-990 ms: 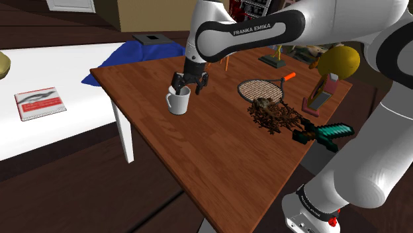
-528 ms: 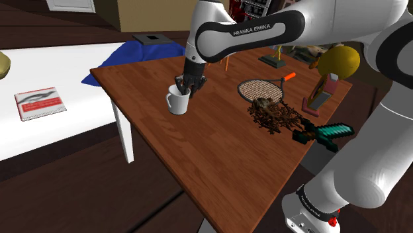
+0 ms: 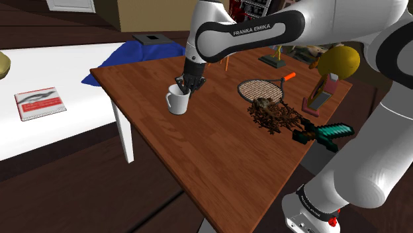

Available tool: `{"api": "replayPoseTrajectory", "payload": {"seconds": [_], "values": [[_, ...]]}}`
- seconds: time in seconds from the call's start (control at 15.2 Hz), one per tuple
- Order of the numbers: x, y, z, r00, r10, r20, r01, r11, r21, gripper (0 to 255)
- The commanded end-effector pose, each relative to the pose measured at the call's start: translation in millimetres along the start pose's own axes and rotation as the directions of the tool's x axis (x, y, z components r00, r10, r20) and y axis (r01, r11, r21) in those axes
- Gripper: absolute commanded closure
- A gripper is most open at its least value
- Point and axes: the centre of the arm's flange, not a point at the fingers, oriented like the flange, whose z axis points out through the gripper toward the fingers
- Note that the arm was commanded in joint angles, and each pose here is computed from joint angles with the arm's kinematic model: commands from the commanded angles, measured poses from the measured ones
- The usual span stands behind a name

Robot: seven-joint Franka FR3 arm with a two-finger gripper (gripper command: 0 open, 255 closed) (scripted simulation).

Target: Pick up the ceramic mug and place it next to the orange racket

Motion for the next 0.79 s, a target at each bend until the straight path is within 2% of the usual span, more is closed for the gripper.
{"api": "replayPoseTrajectory", "payload": {"seconds": [0.0,0.73], "values": [[0.3,-0.3,-5.3,1.0,0.0,0.0,0.0,1.0,0.0,255],[3.4,-4.0,-63.1,1.0,0.0,0.0,0.0,1.0,0.0,255]]}}
